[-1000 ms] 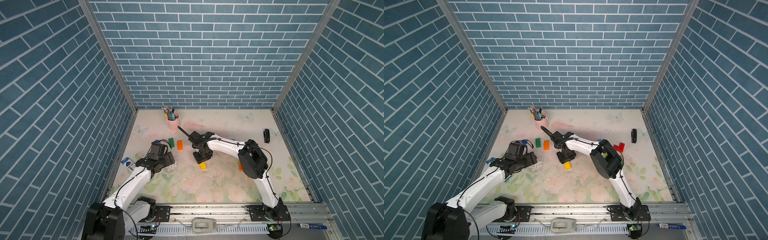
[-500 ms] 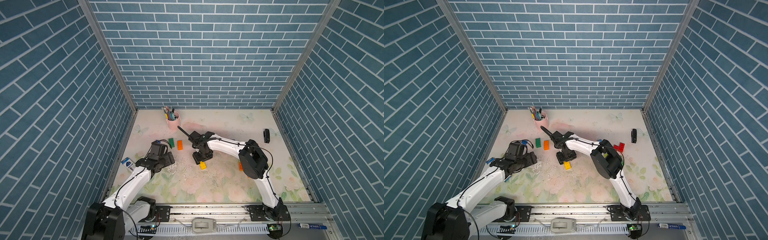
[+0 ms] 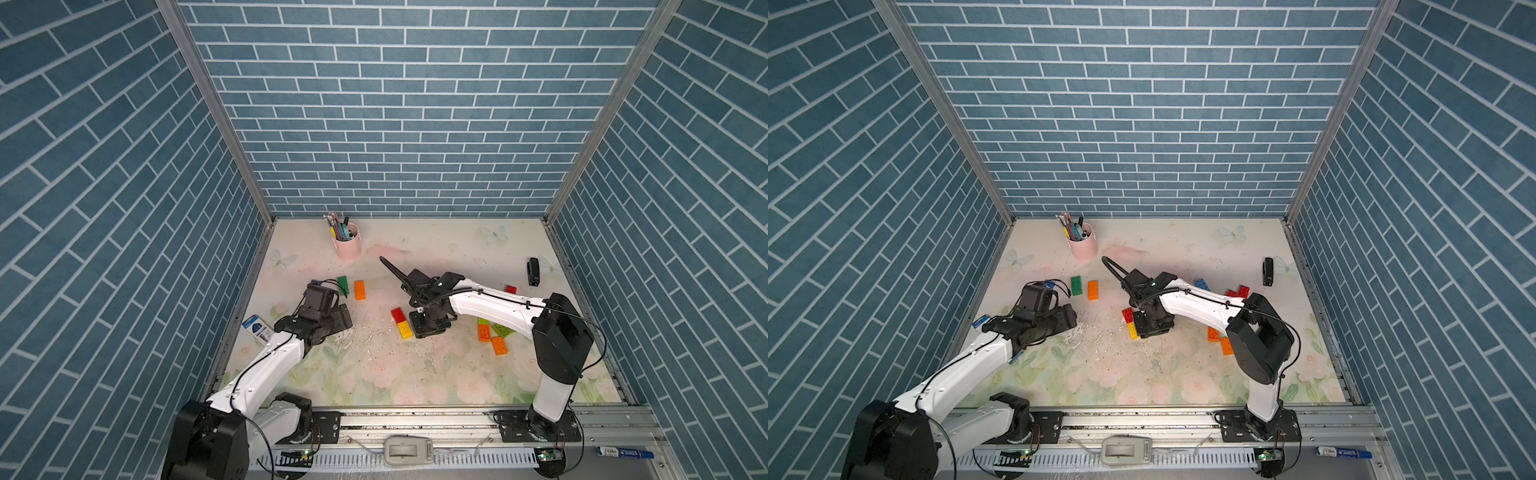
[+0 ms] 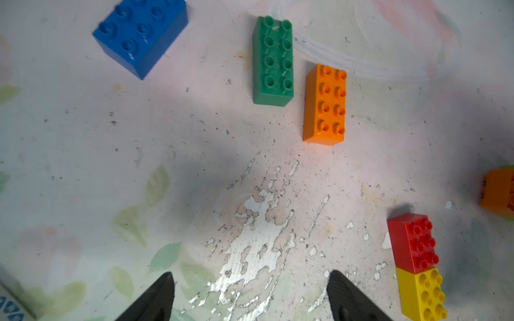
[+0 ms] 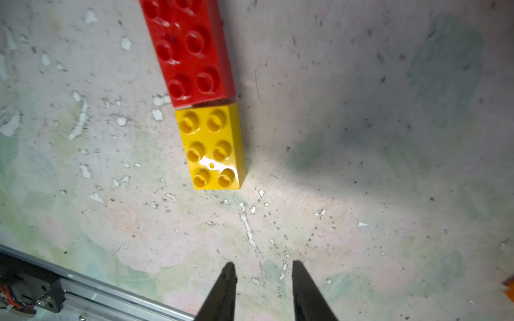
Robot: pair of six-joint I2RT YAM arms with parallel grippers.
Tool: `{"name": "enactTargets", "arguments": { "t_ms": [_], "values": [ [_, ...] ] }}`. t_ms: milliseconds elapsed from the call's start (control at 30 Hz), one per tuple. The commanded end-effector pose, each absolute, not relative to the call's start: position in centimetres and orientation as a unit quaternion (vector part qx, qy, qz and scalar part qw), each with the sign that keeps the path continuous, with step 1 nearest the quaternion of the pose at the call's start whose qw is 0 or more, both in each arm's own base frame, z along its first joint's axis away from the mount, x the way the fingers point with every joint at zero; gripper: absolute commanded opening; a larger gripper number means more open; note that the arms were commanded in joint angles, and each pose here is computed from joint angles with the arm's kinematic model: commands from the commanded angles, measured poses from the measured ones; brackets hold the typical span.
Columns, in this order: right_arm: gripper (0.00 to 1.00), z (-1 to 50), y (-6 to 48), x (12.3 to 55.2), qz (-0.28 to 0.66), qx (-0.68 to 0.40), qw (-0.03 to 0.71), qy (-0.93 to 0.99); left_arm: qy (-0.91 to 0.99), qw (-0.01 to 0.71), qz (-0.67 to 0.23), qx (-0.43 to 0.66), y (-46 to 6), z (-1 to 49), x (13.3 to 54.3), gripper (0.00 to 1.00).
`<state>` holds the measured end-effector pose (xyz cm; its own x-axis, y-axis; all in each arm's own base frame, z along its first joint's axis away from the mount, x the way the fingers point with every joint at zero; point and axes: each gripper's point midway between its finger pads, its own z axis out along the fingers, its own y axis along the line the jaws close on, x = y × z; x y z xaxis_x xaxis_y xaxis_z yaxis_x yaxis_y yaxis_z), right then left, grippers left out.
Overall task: Assemble a rectangle with lego
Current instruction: Adjust the lego brick at the center of the board, then pick up the lego brick from the center of the board.
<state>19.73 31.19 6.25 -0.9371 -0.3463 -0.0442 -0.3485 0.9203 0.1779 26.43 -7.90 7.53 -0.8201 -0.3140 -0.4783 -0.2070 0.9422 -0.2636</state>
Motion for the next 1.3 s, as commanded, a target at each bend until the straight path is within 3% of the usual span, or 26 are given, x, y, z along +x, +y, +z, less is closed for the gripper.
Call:
{"name": "enactTargets", "arguments": {
  "t_ms": [0,200,433,900,1267],
  "values": [
    [0.34,5.5,31.9,20.2,0.097,-0.154,0.014,0.983,0.949,0.278,-0.098,-0.116,-9.0,8.5,27.2,0.88],
    [0.34,7.7,31.3,23.6,0.096,-0.150,0.072,0.981,0.951,0.293,-0.068,-0.076,-9.2,10.6,29.5,0.88],
    [0.34,9.6,29.2,28.8,0.125,-0.088,0.118,0.981,0.973,0.222,-0.058,-0.037,-13.3,8.2,33.7,0.73],
    [0.34,9.4,28.5,28.6,0.134,-0.085,0.129,0.979,0.982,0.182,0.037,-0.020,-12.8,4.8,36.7,0.67],
    [0.34,9.5,28.5,28.5,0.135,-0.087,0.131,0.978,0.983,0.184,0.015,-0.009,-13.4,2.5,39.4,0.53]
  ]
}}
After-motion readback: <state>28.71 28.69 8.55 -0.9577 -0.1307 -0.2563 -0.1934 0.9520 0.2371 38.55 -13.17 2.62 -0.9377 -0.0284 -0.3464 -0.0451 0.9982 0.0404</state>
